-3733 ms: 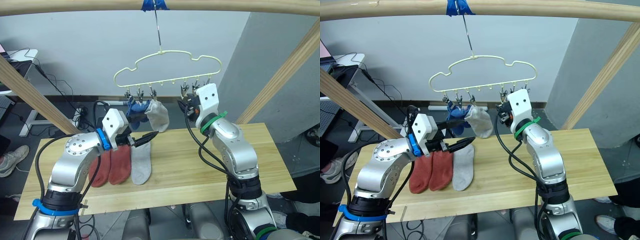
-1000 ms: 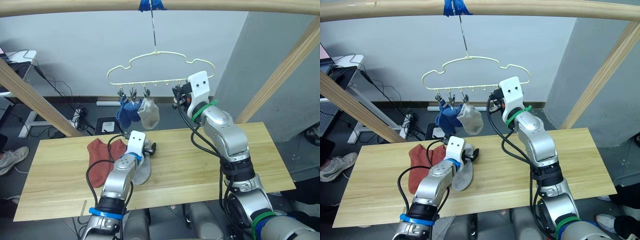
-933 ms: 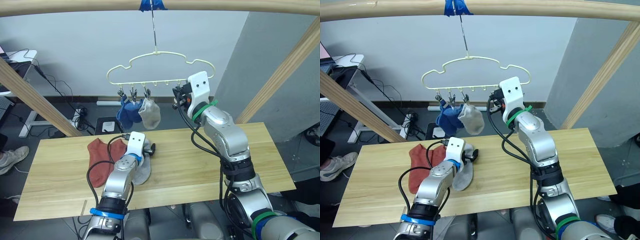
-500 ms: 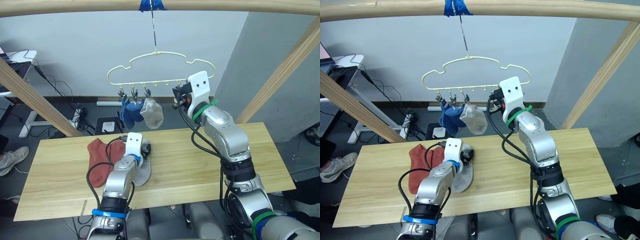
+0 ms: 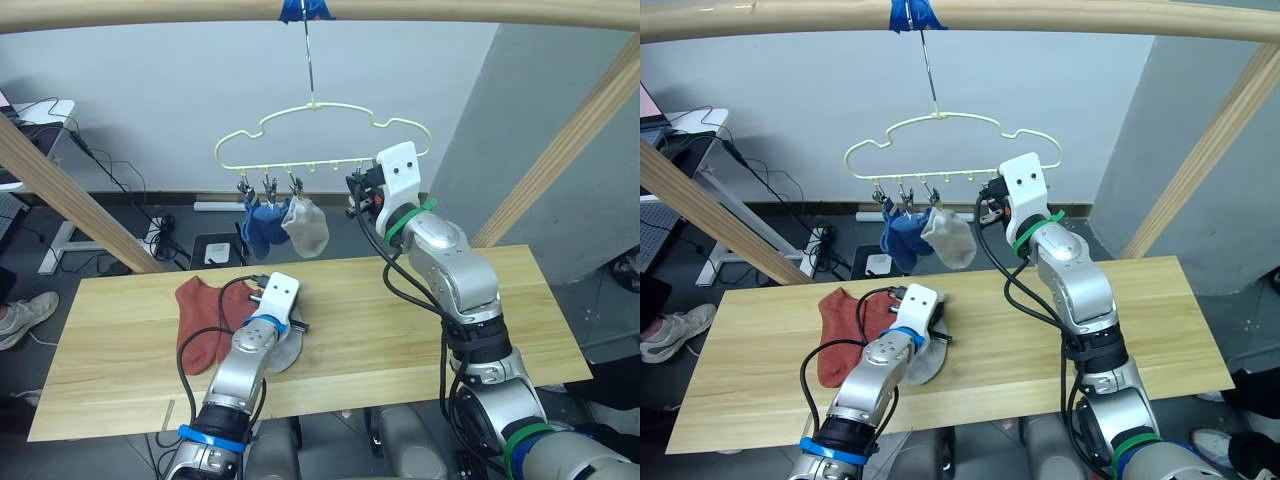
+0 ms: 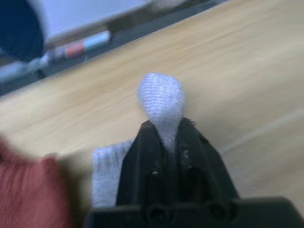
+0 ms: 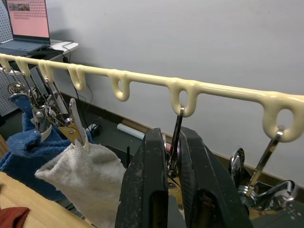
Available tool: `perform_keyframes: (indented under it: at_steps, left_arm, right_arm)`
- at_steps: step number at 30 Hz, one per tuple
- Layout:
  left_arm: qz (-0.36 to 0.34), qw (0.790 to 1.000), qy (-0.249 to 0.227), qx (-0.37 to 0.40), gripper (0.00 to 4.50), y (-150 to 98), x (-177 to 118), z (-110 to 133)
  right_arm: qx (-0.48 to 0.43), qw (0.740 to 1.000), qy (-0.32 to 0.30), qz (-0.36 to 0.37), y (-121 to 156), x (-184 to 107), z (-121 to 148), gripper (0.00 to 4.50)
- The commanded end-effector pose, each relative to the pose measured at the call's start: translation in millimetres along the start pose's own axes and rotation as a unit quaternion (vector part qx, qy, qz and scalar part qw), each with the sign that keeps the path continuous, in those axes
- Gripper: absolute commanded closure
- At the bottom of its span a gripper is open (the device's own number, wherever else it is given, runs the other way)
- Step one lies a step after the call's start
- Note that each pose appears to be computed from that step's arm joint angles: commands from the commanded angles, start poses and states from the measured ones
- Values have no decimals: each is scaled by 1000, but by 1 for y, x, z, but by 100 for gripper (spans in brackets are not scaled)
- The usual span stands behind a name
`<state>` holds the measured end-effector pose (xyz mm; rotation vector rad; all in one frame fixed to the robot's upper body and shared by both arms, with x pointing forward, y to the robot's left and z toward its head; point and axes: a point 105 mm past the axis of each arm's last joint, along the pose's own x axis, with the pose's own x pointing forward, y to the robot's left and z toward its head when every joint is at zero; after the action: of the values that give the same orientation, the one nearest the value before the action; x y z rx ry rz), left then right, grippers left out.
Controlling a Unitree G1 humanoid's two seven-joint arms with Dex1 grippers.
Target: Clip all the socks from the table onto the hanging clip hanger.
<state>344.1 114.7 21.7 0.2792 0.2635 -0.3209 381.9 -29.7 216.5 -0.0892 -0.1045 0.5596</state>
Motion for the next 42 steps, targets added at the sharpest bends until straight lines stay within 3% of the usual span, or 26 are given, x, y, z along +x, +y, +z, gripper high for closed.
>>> perform_keyframes:
  at_steps: [1,4,7,15,31,41,42]
  left_arm:
    - [-24,990,-122,63,450,-18,1,59]
    - [-25,978,-190,86,450,-28,4,95]
    - [-19,970,-223,97,450,-31,7,115]
    - [-16,955,-271,119,450,-34,10,146]
    - [-16,944,-319,87,450,-34,-1,165]
    - [-15,943,-322,78,450,-34,-1,168]
    - [-15,943,-322,78,450,-34,0,168]
  right_arm:
    - [-4,999,-36,4,3,-4,21,448]
    - [0,999,-38,8,5,-4,24,448]
    - [2,999,-38,11,7,-5,25,448]
    - [10,999,-30,21,12,-7,24,448]
    - [8,1000,-21,21,12,-7,18,448]
    - [13,1000,-20,21,12,-8,16,448]
    - [16,999,-22,22,13,-8,16,376]
